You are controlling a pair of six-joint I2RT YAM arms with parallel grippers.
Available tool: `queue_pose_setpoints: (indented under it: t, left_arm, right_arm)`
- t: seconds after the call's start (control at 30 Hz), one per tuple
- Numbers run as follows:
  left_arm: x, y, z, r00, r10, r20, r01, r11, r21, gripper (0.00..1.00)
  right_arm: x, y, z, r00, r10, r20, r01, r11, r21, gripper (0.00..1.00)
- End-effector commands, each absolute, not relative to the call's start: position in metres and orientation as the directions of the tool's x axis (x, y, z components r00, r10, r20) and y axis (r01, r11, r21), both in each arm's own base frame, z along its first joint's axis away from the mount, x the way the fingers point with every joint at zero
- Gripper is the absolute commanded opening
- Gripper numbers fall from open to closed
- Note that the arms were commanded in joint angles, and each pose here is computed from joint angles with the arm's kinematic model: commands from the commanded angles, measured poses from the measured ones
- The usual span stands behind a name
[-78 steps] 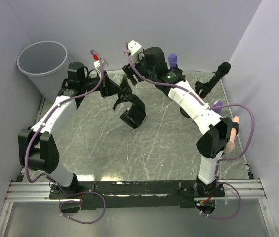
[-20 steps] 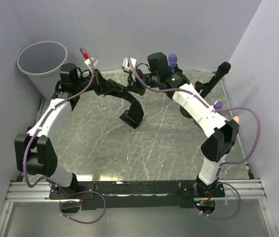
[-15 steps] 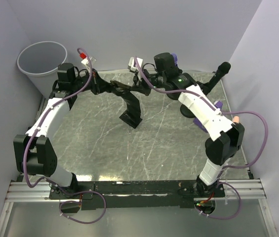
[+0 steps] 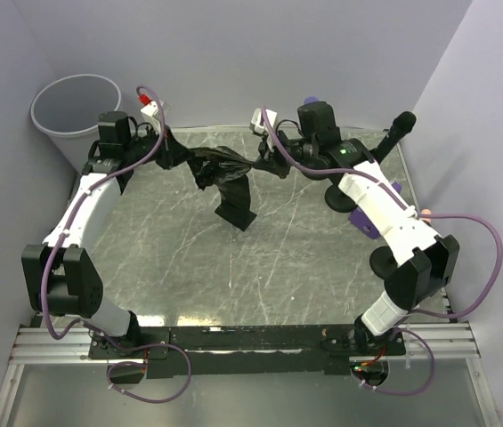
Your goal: Put the trash bags into the trash bin
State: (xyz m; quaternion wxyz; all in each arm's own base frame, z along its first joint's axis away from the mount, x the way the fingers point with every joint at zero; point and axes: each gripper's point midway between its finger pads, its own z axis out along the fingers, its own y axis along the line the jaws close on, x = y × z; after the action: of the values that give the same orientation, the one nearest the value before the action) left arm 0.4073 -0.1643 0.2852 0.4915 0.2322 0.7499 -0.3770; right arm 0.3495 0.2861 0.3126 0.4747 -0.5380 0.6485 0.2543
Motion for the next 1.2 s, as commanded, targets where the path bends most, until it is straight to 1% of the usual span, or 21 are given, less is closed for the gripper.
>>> queue_pose_setpoints:
  t: [0.0, 0.2, 0.23, 0.3, 0.4, 0.43, 0.5, 0.57, 0.6, 0.63, 0.67, 0.7, 0.77, 0.87, 0.97, 1.07, 1.1, 1.13, 1.17]
  left_arm:
    - [0.417, -0.152, 0.310, -0.320, 0.004, -0.947, 0.731, 0.638, -0.244, 0.01]
    - [0.422, -0.145, 0.311, -0.335, 0.020, -0.942, 0.725, 0.644, -0.245, 0.01]
    - [0.424, -0.143, 0.311, -0.314, 0.044, -0.949, 0.734, 0.645, -0.213, 0.01]
    - [0.424, -0.141, 0.311, -0.315, 0.050, -0.948, 0.734, 0.646, -0.209, 0.01]
    - [0.418, -0.146, 0.320, -0.306, 0.054, -0.951, 0.771, 0.600, -0.214, 0.01]
    - [0.416, -0.149, 0.323, -0.310, 0.046, -0.949, 0.783, 0.579, -0.228, 0.01]
    - [0.408, -0.155, 0.329, -0.313, 0.025, -0.949, 0.806, 0.536, -0.251, 0.01]
    - [0.404, -0.159, 0.336, -0.324, -0.017, -0.946, 0.808, 0.515, -0.286, 0.01]
    - [0.402, -0.161, 0.339, -0.322, -0.029, -0.946, 0.812, 0.506, -0.292, 0.01]
    - [0.400, -0.162, 0.342, -0.317, -0.042, -0.947, 0.811, 0.505, -0.294, 0.01]
    - [0.399, -0.162, 0.344, -0.317, -0.051, -0.947, 0.811, 0.503, -0.298, 0.01]
    - [0.397, -0.163, 0.347, -0.312, -0.054, -0.949, 0.816, 0.496, -0.297, 0.01]
    - [0.394, -0.164, 0.351, -0.307, -0.058, -0.950, 0.821, 0.489, -0.295, 0.01]
    - [0.385, -0.169, 0.361, -0.291, -0.066, -0.954, 0.840, 0.459, -0.288, 0.01]
    - [0.377, -0.171, 0.374, -0.267, -0.075, -0.961, 0.857, 0.438, -0.272, 0.01]
    - [0.368, -0.174, 0.386, -0.252, -0.083, -0.964, 0.875, 0.407, -0.263, 0.01]
    - [0.366, -0.175, 0.388, -0.253, -0.085, -0.964, 0.878, 0.399, -0.266, 0.01]
    - [0.364, -0.175, 0.390, -0.246, -0.085, -0.966, 0.881, 0.396, -0.259, 0.01]
    - [0.364, -0.175, 0.391, -0.246, -0.084, -0.966, 0.878, 0.402, -0.259, 0.01]
  right_arm:
    - [0.340, 0.268, 0.344, 0.095, -0.426, -0.900, -0.919, 0.310, -0.244, 0.00]
    - [0.343, 0.257, 0.343, 0.083, -0.430, -0.899, -0.910, 0.335, -0.244, 0.00]
    - [0.344, 0.255, 0.343, 0.076, -0.428, -0.900, -0.909, 0.341, -0.240, 0.00]
    - [0.346, 0.251, 0.342, 0.064, -0.429, -0.901, -0.905, 0.356, -0.234, 0.00]
    - [0.350, 0.252, 0.347, 0.041, -0.401, -0.915, -0.899, 0.384, -0.208, 0.00]
    - [0.349, 0.257, 0.350, 0.018, -0.373, -0.928, -0.907, 0.383, -0.172, 0.06]
    - [0.357, 0.270, 0.354, -0.046, -0.317, -0.947, -0.908, 0.409, -0.093, 0.39]
    - [0.375, 0.283, 0.357, -0.119, -0.263, -0.957, -0.877, 0.480, -0.023, 0.69]
    - [0.384, 0.290, 0.363, -0.143, -0.227, -0.963, -0.860, 0.510, 0.008, 0.78]
    - [0.392, 0.297, 0.358, -0.192, -0.205, -0.960, -0.845, 0.532, 0.056, 0.84]
    - [0.400, 0.305, 0.362, -0.215, -0.179, -0.960, -0.836, 0.542, 0.086, 0.87]
    - [0.405, 0.312, 0.357, -0.252, -0.163, -0.954, -0.828, 0.547, 0.125, 0.89]
    - [0.411, 0.326, 0.361, -0.277, -0.131, -0.952, -0.820, 0.549, 0.164, 0.90]
    - [0.409, 0.347, 0.349, -0.328, -0.131, -0.936, -0.834, 0.506, 0.221, 0.90]
    - [0.405, 0.360, 0.324, -0.363, -0.167, -0.917, -0.836, 0.493, 0.241, 0.90]
    - [0.407, 0.364, 0.295, -0.399, -0.202, -0.895, -0.819, 0.517, 0.249, 0.89]
    - [0.409, 0.363, 0.285, -0.416, -0.206, -0.886, -0.808, 0.530, 0.257, 0.87]
    - [0.410, 0.363, 0.279, -0.431, -0.206, -0.878, -0.802, 0.533, 0.269, 0.80]
    - [0.410, 0.362, 0.276, -0.439, -0.205, -0.875, -0.802, 0.528, 0.279, 0.67]
